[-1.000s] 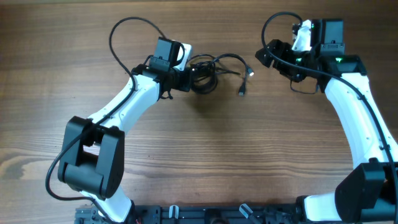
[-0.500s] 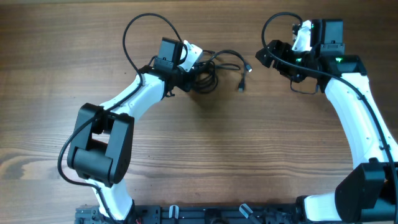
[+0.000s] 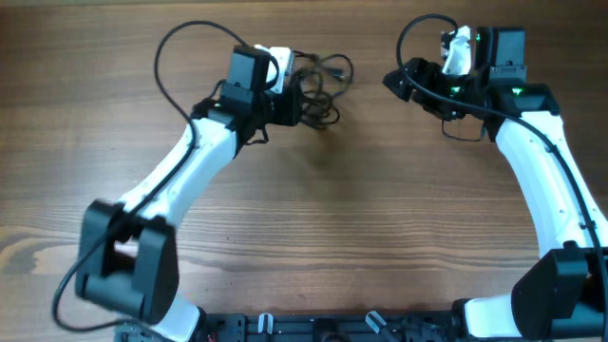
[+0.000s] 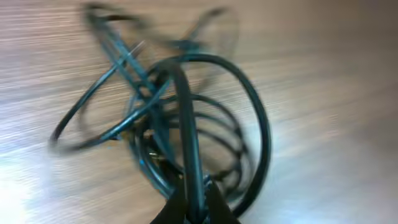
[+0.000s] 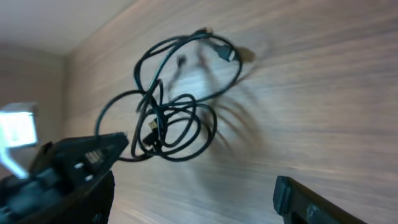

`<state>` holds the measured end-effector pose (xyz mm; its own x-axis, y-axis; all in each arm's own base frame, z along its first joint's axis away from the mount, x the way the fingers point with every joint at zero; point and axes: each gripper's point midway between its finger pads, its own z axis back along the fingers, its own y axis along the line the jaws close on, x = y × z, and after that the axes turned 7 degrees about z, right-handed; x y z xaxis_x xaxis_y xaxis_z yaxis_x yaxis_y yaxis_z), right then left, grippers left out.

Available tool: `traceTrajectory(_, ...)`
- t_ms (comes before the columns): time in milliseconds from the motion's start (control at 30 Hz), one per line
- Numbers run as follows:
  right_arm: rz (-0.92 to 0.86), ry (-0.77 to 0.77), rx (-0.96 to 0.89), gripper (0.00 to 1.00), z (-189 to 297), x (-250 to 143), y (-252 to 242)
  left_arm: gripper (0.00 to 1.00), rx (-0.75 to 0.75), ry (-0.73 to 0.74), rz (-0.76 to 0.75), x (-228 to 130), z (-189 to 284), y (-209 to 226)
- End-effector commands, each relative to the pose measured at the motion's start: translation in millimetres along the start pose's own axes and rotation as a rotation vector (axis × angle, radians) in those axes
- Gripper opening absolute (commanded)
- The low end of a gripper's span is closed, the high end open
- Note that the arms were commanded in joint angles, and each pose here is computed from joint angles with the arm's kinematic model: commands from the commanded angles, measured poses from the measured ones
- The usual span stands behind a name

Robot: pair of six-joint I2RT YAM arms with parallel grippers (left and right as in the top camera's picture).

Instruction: Untangle cables

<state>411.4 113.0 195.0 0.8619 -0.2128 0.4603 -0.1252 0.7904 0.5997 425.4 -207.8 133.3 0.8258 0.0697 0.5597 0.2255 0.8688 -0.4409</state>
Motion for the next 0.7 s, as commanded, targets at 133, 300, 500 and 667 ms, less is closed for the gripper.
traceTrajectory(133,0.055,0.075,0.126,0.84,-22.5,-23.0,60.1,0.04,-0.277,0.117,0.372,-4.7,25.7,-56.5)
traceTrajectory(300,-0.026,0.096,0.083,0.8,-35.5,-30.5,60.7,0.04,-0.353,0.159,0.381,-6.3,32.4,-64.5)
traceTrajectory(500,-0.114,0.193,0.08,0.71,-62.7,-53.1,59.3,0.04,-0.375,0.157,0.4,-0.8,37.2,-57.4)
traceTrajectory(667,-0.146,0.279,0.1,0.68,-88.6,-74.0,60.9,0.04,-0.384,0.142,0.389,2.9,37.5,-59.0)
